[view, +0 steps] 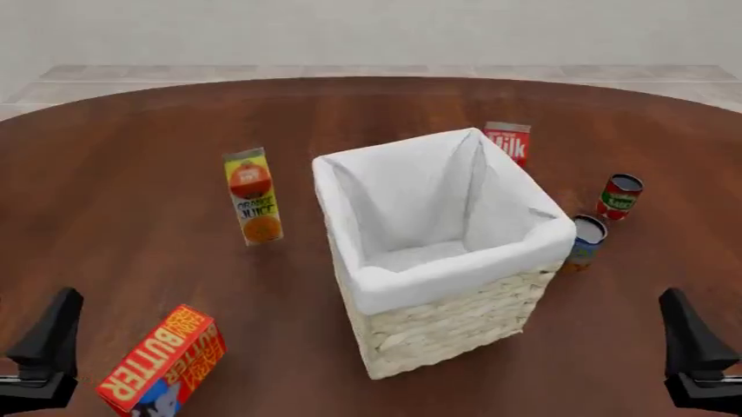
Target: Pick up the alphabet soup and the tomato sauce, and put them in the basket.
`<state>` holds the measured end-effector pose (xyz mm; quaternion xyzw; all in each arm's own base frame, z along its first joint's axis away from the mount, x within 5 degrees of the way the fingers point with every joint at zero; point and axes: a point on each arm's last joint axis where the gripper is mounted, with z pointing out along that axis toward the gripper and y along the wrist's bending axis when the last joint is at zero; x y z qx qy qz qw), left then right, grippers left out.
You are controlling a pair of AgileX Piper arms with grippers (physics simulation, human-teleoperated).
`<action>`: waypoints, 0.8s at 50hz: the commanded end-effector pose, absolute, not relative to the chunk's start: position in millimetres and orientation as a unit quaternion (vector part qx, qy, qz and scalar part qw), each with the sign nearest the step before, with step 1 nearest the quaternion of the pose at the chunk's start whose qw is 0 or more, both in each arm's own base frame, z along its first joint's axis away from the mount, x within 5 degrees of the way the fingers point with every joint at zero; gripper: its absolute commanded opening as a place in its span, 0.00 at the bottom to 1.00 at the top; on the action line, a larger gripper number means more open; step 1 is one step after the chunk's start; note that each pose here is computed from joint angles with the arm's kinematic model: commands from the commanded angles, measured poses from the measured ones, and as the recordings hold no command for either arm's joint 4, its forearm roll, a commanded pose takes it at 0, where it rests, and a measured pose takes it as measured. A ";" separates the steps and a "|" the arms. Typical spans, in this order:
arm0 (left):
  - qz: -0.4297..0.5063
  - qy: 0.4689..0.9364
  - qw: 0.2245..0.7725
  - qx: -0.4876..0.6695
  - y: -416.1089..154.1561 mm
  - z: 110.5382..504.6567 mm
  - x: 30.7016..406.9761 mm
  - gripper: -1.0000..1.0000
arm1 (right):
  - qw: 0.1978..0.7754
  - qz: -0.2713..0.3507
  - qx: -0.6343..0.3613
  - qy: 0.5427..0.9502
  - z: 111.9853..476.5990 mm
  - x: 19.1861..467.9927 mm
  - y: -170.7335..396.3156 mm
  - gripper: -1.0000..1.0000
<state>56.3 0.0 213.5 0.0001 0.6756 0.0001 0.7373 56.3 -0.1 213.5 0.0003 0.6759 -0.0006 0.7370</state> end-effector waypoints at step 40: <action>-0.001 0.676 0.737 0.001 -0.2 214.8 57.5 1.00 | 0.741 -0.001 -0.006 0.671 280.1 65.3 0.5 1.00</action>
